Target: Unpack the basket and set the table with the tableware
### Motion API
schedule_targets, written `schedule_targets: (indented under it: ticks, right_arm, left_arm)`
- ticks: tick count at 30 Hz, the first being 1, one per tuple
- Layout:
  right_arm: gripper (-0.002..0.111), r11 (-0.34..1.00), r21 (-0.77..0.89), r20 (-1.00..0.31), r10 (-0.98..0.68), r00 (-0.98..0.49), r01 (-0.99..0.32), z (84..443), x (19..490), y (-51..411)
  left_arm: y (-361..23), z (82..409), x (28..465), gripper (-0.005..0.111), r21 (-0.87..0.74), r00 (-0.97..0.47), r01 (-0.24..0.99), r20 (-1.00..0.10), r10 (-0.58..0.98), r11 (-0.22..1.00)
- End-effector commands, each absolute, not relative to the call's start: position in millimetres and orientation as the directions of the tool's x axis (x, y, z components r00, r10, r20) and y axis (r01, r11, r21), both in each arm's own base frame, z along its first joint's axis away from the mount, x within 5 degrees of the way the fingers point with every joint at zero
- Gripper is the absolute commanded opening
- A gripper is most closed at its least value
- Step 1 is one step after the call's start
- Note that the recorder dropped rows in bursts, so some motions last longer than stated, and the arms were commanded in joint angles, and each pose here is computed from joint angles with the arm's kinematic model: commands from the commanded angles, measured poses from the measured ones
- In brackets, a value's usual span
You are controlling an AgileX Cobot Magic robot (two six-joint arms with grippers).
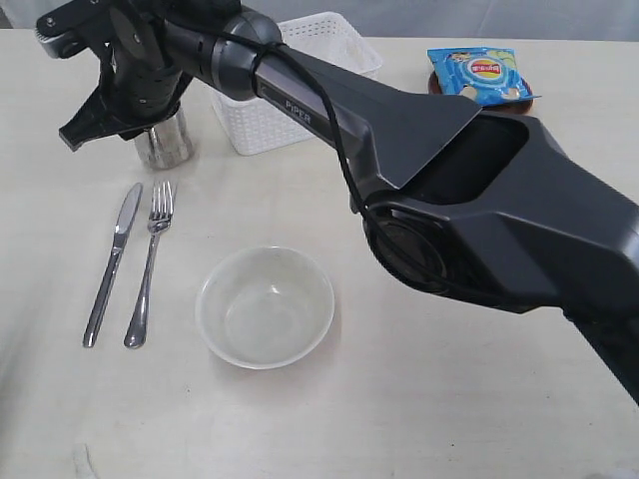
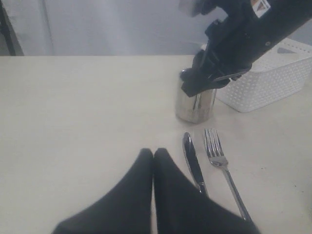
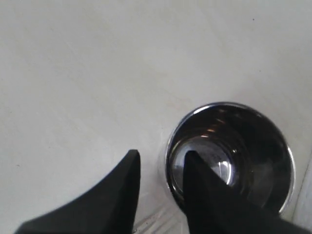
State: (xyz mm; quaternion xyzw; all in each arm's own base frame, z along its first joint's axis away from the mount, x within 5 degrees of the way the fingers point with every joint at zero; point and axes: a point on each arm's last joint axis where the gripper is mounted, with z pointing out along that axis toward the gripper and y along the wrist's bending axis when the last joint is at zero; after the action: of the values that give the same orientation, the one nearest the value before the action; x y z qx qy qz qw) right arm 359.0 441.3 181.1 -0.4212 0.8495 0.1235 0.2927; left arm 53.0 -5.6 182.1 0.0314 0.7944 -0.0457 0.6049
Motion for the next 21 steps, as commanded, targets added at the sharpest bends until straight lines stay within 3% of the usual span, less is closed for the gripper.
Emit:
schedule_targets:
  ticks: [1,8,10,13,17,21]
  right_arm:
    - [0.03,0.614,-0.049,-0.651,-0.618,-0.441,-0.788,217,359,436]
    - [0.03,0.611,-0.048,-0.669,-0.607,-0.429,-0.79,270,346,423]
    - [0.022,0.601,-0.047,-0.643,-0.63,-0.437,-0.798,286,334,418]
    - [0.0,0.602,-0.036,-0.611,-0.644,-0.459,-0.797,303,321,412]
    - [-0.001,0.631,0.018,-0.611,-0.607,-0.508,-0.776,324,313,404]
    - [-0.001,0.584,-0.005,-0.66,-0.612,-0.436,-0.812,352,304,396]
  left_arm:
    - [-5,182,53,0.0,-0.03,-0.256,0.102,-0.967,-0.003,0.994]
    - [-5,182,53,0.0,-0.03,-0.256,0.102,-0.967,-0.003,0.994]
    - [-5,182,53,0.0,-0.03,-0.256,0.102,-0.967,-0.003,0.994]
    - [-5,182,53,0.0,-0.03,-0.256,0.102,-0.967,-0.003,0.994]
    - [-5,182,53,0.0,-0.03,-0.256,0.102,-0.967,-0.003,0.994]
    - [-5,182,53,0.0,-0.03,-0.256,0.102,-0.967,-0.003,0.994]
